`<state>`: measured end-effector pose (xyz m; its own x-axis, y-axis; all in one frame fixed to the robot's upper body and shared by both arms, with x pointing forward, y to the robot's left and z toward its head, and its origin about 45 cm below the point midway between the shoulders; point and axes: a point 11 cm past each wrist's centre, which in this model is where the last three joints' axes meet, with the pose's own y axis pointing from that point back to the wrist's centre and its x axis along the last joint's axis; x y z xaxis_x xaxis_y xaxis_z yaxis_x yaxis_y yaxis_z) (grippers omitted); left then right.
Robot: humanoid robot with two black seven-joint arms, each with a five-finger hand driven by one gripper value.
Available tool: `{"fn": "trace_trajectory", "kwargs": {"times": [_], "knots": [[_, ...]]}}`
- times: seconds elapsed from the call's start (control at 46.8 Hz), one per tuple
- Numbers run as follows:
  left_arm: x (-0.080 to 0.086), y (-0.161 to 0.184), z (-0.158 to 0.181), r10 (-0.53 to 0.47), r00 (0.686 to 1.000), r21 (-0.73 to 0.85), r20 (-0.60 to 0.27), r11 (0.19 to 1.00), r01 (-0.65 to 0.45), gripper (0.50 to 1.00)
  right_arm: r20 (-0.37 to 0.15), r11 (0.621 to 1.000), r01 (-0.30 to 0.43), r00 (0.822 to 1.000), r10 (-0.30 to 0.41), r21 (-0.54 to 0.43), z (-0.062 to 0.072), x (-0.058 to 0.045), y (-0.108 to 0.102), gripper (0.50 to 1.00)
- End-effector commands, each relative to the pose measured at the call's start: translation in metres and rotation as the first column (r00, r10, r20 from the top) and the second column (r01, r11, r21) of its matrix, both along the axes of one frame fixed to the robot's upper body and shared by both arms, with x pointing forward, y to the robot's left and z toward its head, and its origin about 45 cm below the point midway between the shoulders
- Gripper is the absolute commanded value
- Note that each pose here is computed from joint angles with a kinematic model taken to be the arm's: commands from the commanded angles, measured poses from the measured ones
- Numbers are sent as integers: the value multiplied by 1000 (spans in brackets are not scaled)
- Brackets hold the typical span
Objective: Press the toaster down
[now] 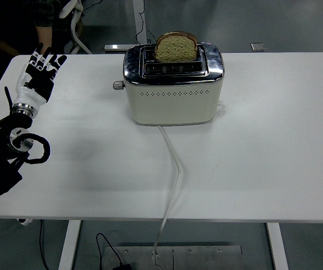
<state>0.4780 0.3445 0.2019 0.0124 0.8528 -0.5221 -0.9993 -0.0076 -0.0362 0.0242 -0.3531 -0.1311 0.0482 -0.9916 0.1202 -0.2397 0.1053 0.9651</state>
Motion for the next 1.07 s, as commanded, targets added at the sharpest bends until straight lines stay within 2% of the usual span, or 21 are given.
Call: {"fn": "trace_trajectory", "kwargs": {"times": [0.0, 0.214, 0.256, 0.342, 1.047], "knots": [[0, -4, -1, -4, 1000, -9, 3, 1000, 4, 1000, 0, 1000, 0, 1000, 0, 0, 0, 0, 0, 998], [2, -9, 0, 1, 1000, -42, 9, 999, 0, 1000, 0, 1000, -2, 1000, 2, 0, 0, 0, 0, 998], [2, -9, 0, 5, 1000, -48, 11, 999, -5, 1000, 7, 1000, -4, 1000, 4, 0, 0, 4, 0, 998], [2, -8, 1, 10, 1000, -55, 14, 998, -10, 1000, 12, 1000, -6, 1000, 6, 1, 1, 7, 1, 998], [1, -12, -9, 20, 1000, -58, -16, 998, -21, 1000, 13, 1000, -9, 1000, 9, 1, 1, 7, 1, 998]]}}
